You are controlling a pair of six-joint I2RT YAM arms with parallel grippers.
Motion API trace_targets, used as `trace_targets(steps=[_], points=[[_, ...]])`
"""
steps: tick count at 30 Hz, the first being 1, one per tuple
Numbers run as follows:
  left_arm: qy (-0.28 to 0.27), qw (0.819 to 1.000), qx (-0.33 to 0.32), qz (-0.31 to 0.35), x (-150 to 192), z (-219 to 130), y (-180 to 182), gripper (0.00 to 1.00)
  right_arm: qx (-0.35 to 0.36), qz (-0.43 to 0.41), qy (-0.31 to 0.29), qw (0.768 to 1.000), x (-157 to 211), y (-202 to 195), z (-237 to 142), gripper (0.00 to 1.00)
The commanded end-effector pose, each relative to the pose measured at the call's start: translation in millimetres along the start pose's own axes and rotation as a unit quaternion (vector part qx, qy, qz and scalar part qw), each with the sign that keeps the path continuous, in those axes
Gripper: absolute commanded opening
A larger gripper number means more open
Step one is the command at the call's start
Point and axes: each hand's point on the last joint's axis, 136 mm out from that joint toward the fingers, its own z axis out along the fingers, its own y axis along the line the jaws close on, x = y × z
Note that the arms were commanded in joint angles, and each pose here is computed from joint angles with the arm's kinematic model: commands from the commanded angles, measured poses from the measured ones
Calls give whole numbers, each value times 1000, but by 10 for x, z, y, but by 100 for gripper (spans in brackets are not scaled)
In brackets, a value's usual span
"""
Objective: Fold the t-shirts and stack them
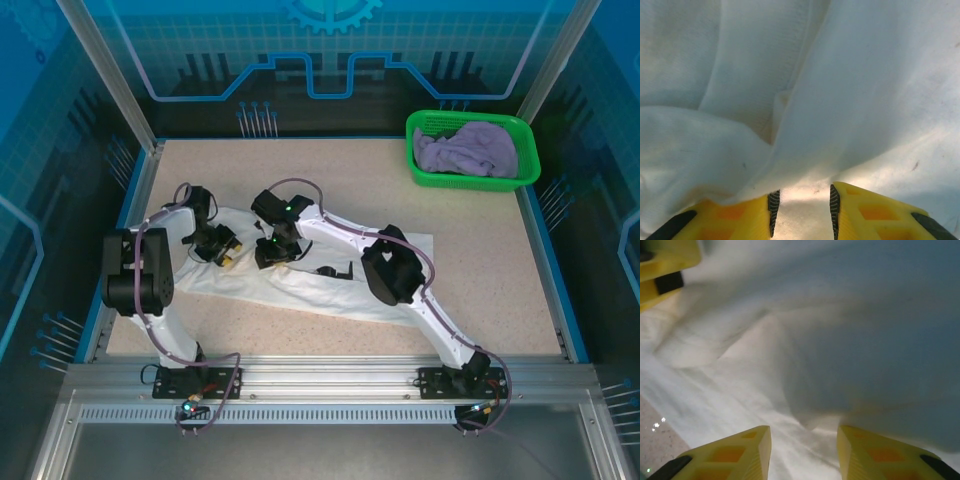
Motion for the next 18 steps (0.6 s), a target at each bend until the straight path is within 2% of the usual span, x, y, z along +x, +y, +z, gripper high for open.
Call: trace_targets(steps=[1, 8, 18], points=[[8, 1000, -16, 3, -22, 100, 63, 36, 19, 26, -1, 999, -52, -69, 34, 42], [12, 1000, -19, 0, -1, 133, 94, 36, 33, 47, -4, 998, -122, -140, 94, 42], [10, 1000, -24, -1, 6, 128, 117, 36, 26, 65, 2, 998, -154, -179, 152, 35]])
